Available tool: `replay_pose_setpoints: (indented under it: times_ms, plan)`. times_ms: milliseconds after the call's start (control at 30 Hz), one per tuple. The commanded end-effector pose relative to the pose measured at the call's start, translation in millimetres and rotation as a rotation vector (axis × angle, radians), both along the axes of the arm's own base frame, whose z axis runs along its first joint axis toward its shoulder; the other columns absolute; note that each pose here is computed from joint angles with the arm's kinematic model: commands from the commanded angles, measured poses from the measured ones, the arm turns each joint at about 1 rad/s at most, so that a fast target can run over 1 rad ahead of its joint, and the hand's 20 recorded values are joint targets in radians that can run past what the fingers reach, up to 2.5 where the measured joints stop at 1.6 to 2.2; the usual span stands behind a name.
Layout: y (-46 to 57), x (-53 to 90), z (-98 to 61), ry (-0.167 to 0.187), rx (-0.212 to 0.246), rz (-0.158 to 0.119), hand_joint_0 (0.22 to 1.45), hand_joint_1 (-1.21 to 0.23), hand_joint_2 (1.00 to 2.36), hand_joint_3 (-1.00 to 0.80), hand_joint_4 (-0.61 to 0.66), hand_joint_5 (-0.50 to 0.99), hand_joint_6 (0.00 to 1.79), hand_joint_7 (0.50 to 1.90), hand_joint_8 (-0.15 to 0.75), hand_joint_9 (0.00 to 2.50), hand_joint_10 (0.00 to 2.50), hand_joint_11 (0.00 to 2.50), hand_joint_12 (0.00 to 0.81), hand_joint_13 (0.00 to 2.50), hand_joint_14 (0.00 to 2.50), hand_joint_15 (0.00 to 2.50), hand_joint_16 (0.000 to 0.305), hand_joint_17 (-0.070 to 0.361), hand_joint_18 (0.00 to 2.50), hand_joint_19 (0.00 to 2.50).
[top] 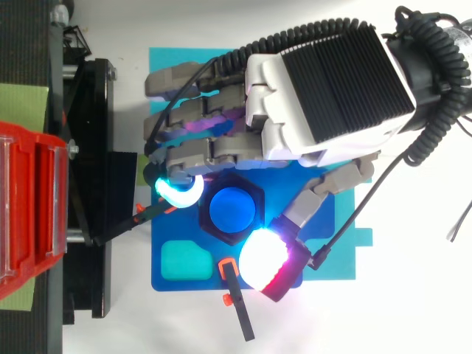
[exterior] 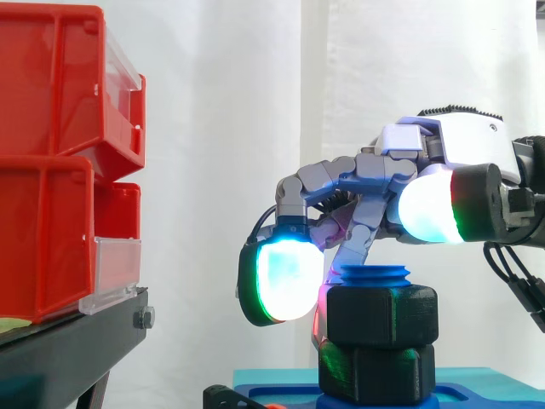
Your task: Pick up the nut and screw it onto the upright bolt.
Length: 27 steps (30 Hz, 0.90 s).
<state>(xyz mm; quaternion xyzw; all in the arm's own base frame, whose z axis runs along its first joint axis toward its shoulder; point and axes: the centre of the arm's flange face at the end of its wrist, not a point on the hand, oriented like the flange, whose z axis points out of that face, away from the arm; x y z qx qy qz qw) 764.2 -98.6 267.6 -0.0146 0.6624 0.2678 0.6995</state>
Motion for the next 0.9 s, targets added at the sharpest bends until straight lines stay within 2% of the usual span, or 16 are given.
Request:
replay_pose_setpoints:
  times_ms: [0, 533, 633, 667, 733, 867]
  plan:
    - [-2.7, 0.0, 0.4, -0.003, -0.001, -0.003, 0.49, -0.37, 1.0, -0.5, 0.22, 0.01, 0.51, 1.26, 0.324, 1.38, 0.01, 0.3, 0.27, 0.67, 0.0, 0.0, 0.026, 0.058, 0.33, 0.0]
    - [-23.8, -4.8, 0.7, -0.007, -0.013, -0.01, 0.51, -0.36, 1.0, -0.5, 0.16, 0.09, 0.5, 1.41, 0.261, 1.85, 0.02, 0.4, 0.247, 1.1, 0.0, 0.0, 0.016, 0.037, 0.62, 0.0]
    - [-32.3, -6.9, 0.3, -0.005, -0.017, -0.014, 0.5, -0.34, 1.0, -0.5, 0.14, 0.1, 0.5, 1.44, 0.257, 1.98, 0.02, 0.43, 0.237, 1.21, 0.0, 0.0, 0.016, 0.035, 0.72, 0.0]
    - [-32.3, -6.9, 0.3, -0.005, -0.017, -0.014, 0.5, -0.33, 1.0, -0.5, 0.13, 0.1, 0.5, 1.44, 0.258, 2.03, 0.02, 0.45, 0.225, 1.24, 0.0, 0.0, 0.015, 0.035, 0.76, 0.0]
    - [-39.8, -8.7, 0.1, -0.004, -0.019, -0.019, 0.49, -0.31, 1.0, -0.5, 0.14, 0.1, 0.5, 1.45, 0.259, 2.07, 0.02, 0.48, 0.226, 1.28, 0.0, 0.0, 0.016, 0.035, 0.8, 0.0]
    - [-47.2, -10.6, -1.4, 0.001, -0.02, -0.022, 0.47, -0.26, 1.0, -0.5, 0.12, 0.11, 0.5, 1.5, 0.276, 2.22, 0.03, 0.6, 0.234, 1.41, 0.0, 0.02, 0.017, 0.039, 0.93, 0.0]
